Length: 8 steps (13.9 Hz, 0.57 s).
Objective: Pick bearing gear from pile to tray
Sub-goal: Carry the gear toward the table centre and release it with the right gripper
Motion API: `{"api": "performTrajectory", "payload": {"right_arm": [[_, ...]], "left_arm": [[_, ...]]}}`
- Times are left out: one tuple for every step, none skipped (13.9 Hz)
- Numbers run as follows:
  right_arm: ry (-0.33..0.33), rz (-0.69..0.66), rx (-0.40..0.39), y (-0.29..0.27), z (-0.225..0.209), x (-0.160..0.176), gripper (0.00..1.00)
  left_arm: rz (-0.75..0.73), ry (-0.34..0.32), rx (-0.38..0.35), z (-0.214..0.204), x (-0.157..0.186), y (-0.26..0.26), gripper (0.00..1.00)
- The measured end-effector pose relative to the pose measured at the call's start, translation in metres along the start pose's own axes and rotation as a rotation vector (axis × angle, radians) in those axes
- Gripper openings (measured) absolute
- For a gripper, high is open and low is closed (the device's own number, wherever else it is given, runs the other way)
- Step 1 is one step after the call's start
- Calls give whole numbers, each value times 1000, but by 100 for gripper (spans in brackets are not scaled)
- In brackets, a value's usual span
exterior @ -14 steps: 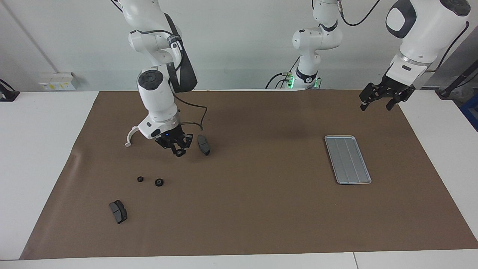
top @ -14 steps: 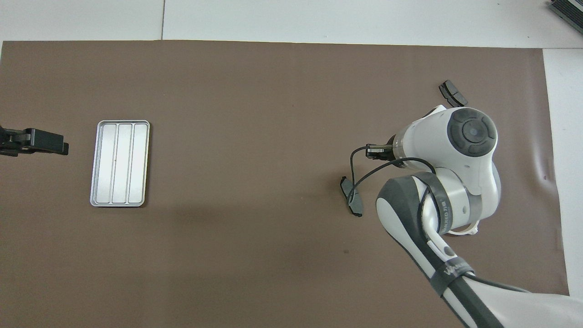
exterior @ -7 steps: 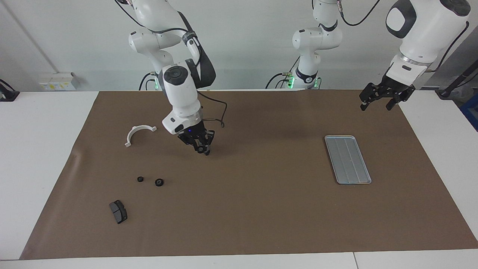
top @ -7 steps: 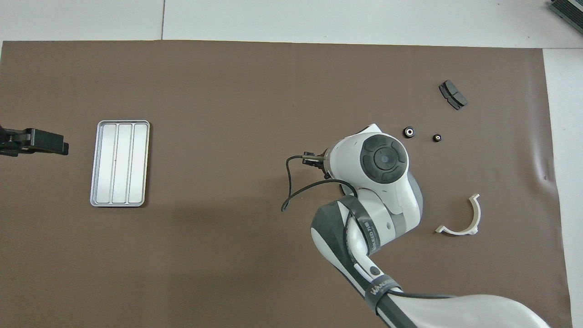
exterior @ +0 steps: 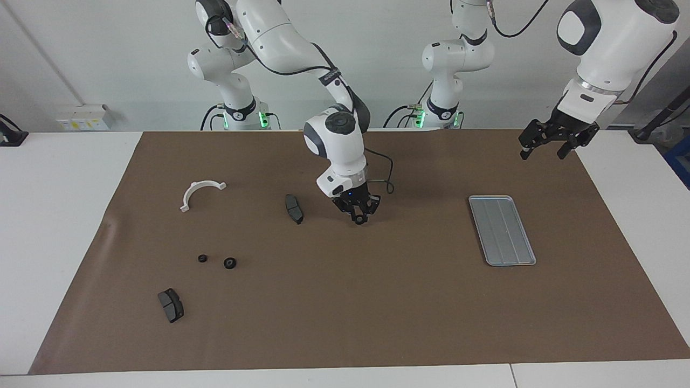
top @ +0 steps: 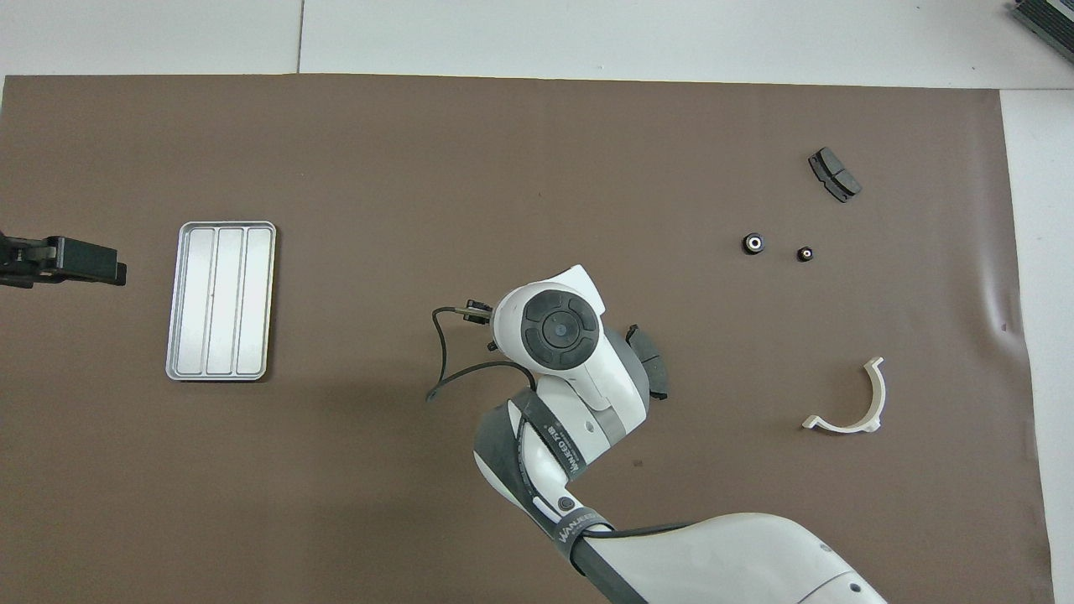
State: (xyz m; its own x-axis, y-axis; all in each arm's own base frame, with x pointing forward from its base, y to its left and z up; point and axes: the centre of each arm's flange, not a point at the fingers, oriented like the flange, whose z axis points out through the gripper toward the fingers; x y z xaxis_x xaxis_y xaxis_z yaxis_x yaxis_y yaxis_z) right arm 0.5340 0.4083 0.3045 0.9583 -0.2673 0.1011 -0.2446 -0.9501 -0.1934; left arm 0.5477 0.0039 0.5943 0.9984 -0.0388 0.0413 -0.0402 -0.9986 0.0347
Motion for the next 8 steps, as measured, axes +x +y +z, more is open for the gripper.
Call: {"api": "performTrajectory", "payload": {"right_arm": [[1,3,-3,2,1,2,35],[2,6,-3,3,1,4,35],[2,8,-6,4,1,5,35],[0,7,-11,6,4,4,35],[-3,5,-17,7,6,3,35],[-6,5,-21,9,9,2,35],[-8,5,-24,9,10,2,43],[-8,4,-26,10,10,2,55]], "left_arm": [[1,0,0,0,0,0,100],[4,-1,0,0,0,2,100],[10,-1,0,0,0,6,100],[20,-1,0,0,0,11,100],[29,-1,0,1,0,16,100],[35,-1,0,1,1,19,100],[39,-1,-1,1,1,22,100],[46,-2,-1,1,1,25,100]]}}
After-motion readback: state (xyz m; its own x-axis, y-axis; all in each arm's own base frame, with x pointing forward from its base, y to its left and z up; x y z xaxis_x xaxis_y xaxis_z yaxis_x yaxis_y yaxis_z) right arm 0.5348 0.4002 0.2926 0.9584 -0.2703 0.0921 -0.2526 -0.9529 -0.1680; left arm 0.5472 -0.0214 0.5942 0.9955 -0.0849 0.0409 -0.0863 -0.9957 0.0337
